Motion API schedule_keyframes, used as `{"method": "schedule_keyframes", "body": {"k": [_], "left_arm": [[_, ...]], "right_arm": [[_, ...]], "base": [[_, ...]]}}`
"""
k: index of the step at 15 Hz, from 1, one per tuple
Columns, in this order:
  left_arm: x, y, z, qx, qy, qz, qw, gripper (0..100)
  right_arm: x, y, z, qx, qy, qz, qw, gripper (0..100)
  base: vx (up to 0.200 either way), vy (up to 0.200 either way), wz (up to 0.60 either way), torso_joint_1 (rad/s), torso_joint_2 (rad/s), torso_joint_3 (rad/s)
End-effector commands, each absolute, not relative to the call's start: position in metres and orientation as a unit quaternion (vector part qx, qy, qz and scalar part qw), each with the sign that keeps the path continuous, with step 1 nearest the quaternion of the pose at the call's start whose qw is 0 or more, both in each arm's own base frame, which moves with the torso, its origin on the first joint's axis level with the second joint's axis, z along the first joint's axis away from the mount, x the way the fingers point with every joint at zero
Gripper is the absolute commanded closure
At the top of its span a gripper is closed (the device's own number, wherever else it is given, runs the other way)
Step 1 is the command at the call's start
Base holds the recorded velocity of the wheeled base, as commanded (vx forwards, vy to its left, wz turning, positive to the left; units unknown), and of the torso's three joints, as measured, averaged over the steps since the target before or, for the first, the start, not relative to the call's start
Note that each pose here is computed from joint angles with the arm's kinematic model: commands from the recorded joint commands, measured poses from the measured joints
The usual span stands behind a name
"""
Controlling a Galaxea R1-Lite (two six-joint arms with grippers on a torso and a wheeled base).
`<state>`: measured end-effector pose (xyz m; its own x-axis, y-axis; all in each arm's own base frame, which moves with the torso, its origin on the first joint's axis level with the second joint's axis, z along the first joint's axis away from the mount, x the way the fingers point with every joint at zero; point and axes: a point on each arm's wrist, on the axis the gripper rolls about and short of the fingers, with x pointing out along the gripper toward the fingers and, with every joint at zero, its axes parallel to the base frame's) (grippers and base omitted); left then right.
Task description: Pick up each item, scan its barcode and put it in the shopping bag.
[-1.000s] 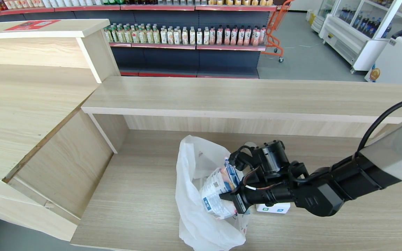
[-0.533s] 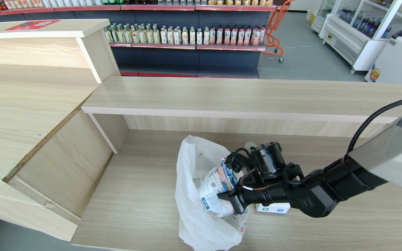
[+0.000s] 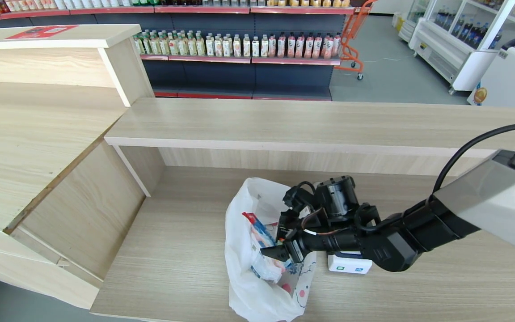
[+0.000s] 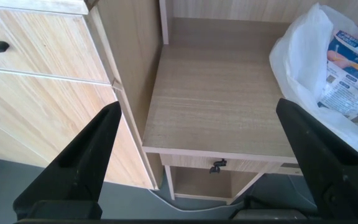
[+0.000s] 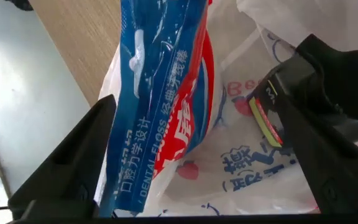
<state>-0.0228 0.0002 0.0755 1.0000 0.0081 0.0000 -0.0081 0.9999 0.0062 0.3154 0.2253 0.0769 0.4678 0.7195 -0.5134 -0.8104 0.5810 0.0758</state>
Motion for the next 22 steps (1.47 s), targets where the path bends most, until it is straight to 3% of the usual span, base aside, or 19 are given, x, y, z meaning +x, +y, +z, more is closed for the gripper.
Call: {"method": "schedule_keyframes", "body": {"k": [1,5,11,15,16,18,20,22], "left_arm": [[-0.023,0.0,0.076,0.003,0.001,0.004,1.0,0],[-0.023,0.0,0.076,0.003,0.001,0.004,1.0,0],[-0.023,0.0,0.076,0.003,0.001,0.005,1.0,0],[-0.023,0.0,0.076,0.003,0.001,0.004,1.0,0],[-0.023,0.0,0.076,0.003,0.001,0.004,1.0,0],[-0.023,0.0,0.076,0.003,0.001,0.005,1.0,0],[-0.023,0.0,0.076,0.003,0.001,0.004,1.0,0],[-0.023,0.0,0.076,0.003,0.001,0.004,1.0,0]], "right_arm": [[0.314,0.225,0.081,-0.07,0.252,0.446,0.856,0],[0.306,0.216,0.103,0.016,0.268,0.456,0.848,0],[0.289,0.183,0.134,0.143,0.299,0.403,0.853,0],[0.242,0.139,0.184,0.205,0.255,0.386,0.862,0],[0.233,0.132,0.194,0.199,0.236,0.391,0.867,0],[0.199,0.097,0.212,0.083,0.168,0.387,0.903,0],[0.173,0.064,0.207,-0.044,0.123,0.322,0.938,0],[0.131,0.037,0.191,-0.077,0.105,0.213,0.968,0]], "base": [[0.0,0.0,0.0,0.0,0.0,0.0],[0.0,0.0,0.0,0.0,0.0,0.0],[0.0,0.0,0.0,0.0,0.0,0.0],[0.0,0.0,0.0,0.0,0.0,0.0],[0.0,0.0,0.0,0.0,0.0,0.0],[0.0,0.0,0.0,0.0,0.0,0.0],[0.0,0.0,0.0,0.0,0.0,0.0],[0.0,0.0,0.0,0.0,0.0,0.0]]}}
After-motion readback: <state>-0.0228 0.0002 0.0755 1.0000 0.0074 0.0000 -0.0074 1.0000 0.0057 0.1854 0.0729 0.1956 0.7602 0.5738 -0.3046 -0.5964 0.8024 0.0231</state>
